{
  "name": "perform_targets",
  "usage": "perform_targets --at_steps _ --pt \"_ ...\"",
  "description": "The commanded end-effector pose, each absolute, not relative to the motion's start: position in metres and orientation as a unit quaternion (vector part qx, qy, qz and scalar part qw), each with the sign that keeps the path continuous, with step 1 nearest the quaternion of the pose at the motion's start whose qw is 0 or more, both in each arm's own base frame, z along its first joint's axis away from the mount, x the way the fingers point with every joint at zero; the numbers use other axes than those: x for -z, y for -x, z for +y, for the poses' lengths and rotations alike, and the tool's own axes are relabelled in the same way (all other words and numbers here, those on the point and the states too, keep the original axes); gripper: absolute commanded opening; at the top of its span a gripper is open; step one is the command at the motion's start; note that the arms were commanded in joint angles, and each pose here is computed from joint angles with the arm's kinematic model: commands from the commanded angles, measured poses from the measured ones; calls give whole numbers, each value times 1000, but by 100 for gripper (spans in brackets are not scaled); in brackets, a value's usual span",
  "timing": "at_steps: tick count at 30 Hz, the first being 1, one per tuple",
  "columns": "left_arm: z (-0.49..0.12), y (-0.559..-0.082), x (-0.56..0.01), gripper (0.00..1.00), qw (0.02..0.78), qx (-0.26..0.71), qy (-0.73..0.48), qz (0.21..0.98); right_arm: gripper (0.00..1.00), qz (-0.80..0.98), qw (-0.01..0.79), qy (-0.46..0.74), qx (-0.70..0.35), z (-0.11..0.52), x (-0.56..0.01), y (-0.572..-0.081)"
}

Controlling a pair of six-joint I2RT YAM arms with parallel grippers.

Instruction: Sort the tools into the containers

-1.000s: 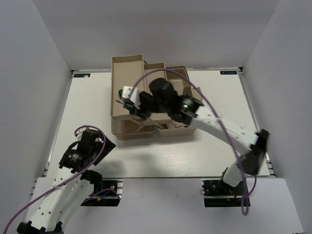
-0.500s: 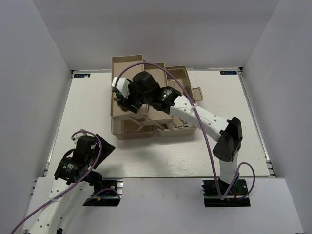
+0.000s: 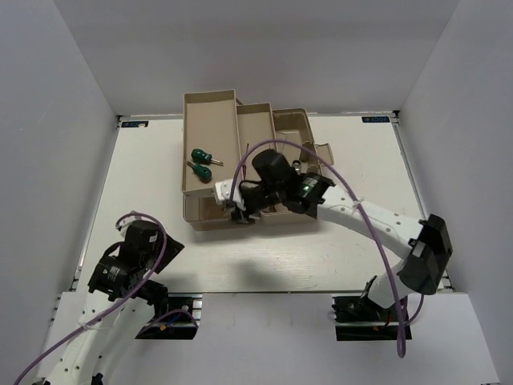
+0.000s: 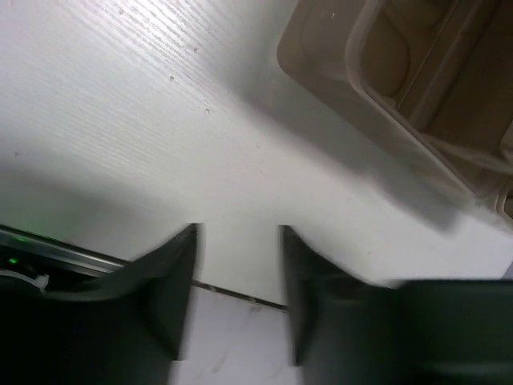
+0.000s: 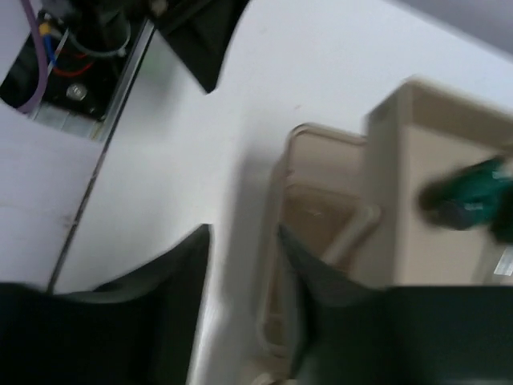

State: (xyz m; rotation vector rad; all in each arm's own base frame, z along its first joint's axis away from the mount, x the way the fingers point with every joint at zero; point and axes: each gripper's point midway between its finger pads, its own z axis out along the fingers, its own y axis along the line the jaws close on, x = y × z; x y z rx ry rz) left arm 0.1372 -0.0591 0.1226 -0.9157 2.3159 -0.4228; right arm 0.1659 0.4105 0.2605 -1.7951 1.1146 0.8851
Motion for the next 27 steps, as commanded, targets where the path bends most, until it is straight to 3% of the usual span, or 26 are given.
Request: perform_targets --at_steps 1,4,9,16,23,27 --pt "-59 -142 -139 63 320 168 349 864 52 406 402 757 -317 419 -221 -161" --pt "-58 -144 -143 70 326 168 350 862 61 417 424 762 -256 433 -199 -184" --pt "-55 -141 -144 72 328 165 356 859 62 431 467 750 -186 456 -182 -213" --pt "-52 -138 -146 72 331 169 370 851 62 430 472 754 -156 469 -161 -218" --pt "-57 -141 -145 59 327 177 368 852 61 433 451 768 -141 480 -124 -218" --pt "-59 -141 -147 56 324 179 366 854 58 434 439 776 -126 486 -103 -217"
